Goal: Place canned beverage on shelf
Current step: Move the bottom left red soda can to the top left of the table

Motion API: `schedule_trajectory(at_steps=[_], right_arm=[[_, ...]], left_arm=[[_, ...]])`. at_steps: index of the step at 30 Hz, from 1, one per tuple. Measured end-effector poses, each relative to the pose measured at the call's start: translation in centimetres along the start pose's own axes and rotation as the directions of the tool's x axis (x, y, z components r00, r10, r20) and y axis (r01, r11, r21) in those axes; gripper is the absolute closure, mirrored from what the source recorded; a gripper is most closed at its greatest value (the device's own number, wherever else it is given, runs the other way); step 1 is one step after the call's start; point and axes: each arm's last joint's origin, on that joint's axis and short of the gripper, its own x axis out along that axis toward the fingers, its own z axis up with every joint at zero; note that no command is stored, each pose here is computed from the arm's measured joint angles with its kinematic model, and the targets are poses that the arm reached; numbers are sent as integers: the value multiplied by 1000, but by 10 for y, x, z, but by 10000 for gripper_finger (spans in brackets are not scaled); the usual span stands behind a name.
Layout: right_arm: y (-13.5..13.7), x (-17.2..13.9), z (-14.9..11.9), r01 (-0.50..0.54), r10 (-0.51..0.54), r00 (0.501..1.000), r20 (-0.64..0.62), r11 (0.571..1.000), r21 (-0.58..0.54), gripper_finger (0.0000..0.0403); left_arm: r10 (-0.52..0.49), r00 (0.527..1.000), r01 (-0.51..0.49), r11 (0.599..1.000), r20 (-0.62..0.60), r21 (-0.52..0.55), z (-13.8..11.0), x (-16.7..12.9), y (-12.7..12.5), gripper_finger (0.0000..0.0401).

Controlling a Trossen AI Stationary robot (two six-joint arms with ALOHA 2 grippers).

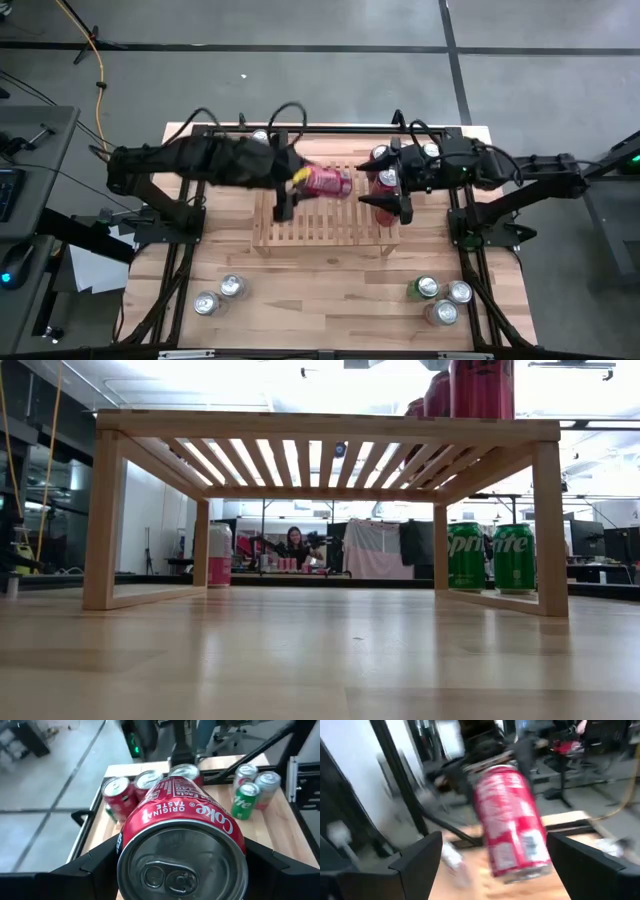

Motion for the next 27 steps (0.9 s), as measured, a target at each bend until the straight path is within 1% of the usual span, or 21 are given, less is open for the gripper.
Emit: schedule_trajectory(at_steps=[2,4,6,9,12,15,17,18,20,22,25,27], right_arm=[[-1,1,13,67,-73,996,-60,992,-107,60],[-5,4,24,163,-187,975,-116,968,-192,60],[-11,10,32,217,-263,951,-164,942,-255,60],[-21,26,36,208,-300,917,-262,922,-328,60],[-33,44,35,204,-337,879,-339,905,-373,60],[-42,60,32,204,-363,844,-395,898,-389,60],[-46,70,27,199,-372,820,-434,898,-393,60],[-48,76,25,198,-373,817,-439,898,-394,60],[-49,88,22,201,-374,813,-446,899,-389,60],[-50,96,20,205,-372,814,-447,903,-379,60],[-52,110,15,199,-356,812,-463,914,-353,60],[-50,114,14,145,-292,826,-481,936,-319,60]], left_arm=[[15,1000,-16,999,-21,-38,-2,5,15,119],[36,999,-39,995,-34,-90,-3,11,27,119],[53,997,-60,988,-52,-140,-5,16,36,119],[66,996,-76,981,-61,-181,-6,26,43,119],[80,993,-95,977,-85,-190,-8,38,48,119],[91,989,-113,975,-119,-189,-11,45,51,119],[97,988,-118,974,-116,-192,-11,45,52,119],[99,988,-121,974,-121,-189,-11,45,53,119],[98,987,-119,979,-127,-165,-12,44,54,119],[93,987,-107,989,-134,-106,-13,41,54,119],[58,987,-51,997,-150,53,-15,32,49,119],[26,981,9,984,-191,180,-19,25,45,119]])
